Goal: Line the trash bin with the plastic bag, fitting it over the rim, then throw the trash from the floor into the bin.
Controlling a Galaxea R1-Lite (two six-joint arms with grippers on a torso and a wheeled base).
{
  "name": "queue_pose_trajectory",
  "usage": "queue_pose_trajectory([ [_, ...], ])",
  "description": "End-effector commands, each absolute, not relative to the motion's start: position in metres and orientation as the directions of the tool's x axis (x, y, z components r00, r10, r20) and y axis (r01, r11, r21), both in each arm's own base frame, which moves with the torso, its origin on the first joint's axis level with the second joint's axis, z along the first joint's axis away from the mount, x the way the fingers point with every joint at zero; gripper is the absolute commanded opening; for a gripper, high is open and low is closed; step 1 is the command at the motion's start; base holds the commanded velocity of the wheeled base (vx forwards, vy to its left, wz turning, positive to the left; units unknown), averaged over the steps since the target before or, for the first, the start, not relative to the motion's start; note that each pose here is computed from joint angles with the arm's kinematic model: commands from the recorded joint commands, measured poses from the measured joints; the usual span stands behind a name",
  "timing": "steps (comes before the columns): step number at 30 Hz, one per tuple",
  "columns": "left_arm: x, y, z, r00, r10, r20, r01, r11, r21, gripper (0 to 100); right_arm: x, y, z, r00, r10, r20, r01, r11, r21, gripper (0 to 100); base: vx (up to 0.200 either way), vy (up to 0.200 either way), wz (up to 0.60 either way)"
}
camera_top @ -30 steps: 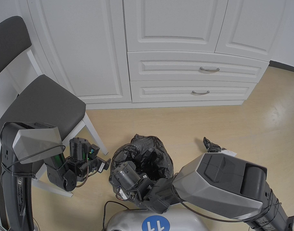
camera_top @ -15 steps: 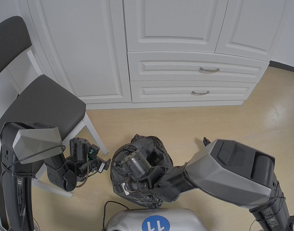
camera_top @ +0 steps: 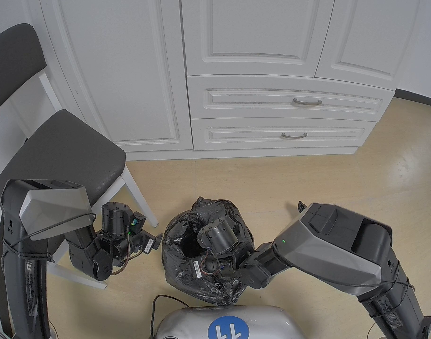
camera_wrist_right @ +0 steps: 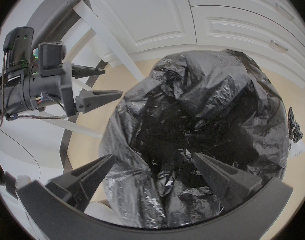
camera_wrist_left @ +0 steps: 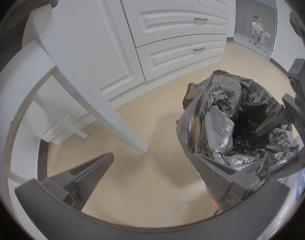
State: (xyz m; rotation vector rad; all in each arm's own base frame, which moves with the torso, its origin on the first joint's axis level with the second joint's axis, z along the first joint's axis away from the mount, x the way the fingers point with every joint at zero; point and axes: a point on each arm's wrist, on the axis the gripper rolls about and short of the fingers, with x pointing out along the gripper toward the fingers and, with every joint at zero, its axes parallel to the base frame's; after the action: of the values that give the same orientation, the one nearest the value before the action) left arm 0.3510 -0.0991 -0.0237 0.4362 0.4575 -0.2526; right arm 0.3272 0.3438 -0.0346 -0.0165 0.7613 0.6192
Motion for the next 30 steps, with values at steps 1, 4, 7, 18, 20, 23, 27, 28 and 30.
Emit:
queue_pose_trajectory([
  [1,0.351,-0.099,-0.023,0.871,-0.136,-0.473,0.327,0.879,0.348,100,0.321,0.347,-0.041,0.542,0.521,-0.659,-0.539,0.817,0.202,0,0.000,0.000,0.00],
  [4,0.351,-0.099,-0.023,0.871,-0.136,-0.473,0.327,0.879,0.348,100,0.313,0.354,-0.036,0.537,0.540,-0.648,-0.550,0.807,0.216,0,0.000,0.000,0.00],
  [7,0.352,-0.099,-0.022,0.872,-0.137,-0.470,0.326,0.879,0.348,100,0.310,0.356,-0.031,0.536,0.549,-0.641,-0.557,0.801,0.221,0,0.000,0.000,0.00],
  [18,0.352,-0.099,-0.022,0.873,-0.137,-0.469,0.325,0.879,0.349,100,0.262,0.371,-0.019,0.502,0.611,-0.612,-0.640,0.738,0.212,0,0.000,0.000,0.00],
  [20,0.352,-0.099,-0.021,0.877,-0.138,-0.460,0.322,0.880,0.349,100,0.250,0.375,-0.024,0.490,0.630,-0.602,-0.670,0.714,0.202,0,0.000,0.000,0.00],
  [23,0.352,-0.099,-0.022,0.880,-0.139,-0.454,0.319,0.881,0.350,100,0.245,0.377,-0.039,0.475,0.619,-0.626,-0.685,0.706,0.178,0,0.000,0.000,0.00],
  [27,0.352,-0.100,-0.021,0.881,-0.141,-0.452,0.320,0.880,0.350,100,0.246,0.378,-0.051,0.473,0.604,-0.641,-0.681,0.712,0.169,0,0.000,0.000,0.00],
  [28,0.353,-0.099,-0.021,0.882,-0.139,-0.451,0.318,0.881,0.350,100,0.246,0.379,-0.060,0.475,0.593,-0.650,-0.677,0.718,0.161,0,0.000,0.000,0.00],
  [30,0.353,-0.099,-0.020,0.882,-0.140,-0.450,0.318,0.881,0.350,100,0.246,0.379,-0.064,0.476,0.584,-0.658,-0.674,0.723,0.154,0,0.000,0.000,0.00],
])
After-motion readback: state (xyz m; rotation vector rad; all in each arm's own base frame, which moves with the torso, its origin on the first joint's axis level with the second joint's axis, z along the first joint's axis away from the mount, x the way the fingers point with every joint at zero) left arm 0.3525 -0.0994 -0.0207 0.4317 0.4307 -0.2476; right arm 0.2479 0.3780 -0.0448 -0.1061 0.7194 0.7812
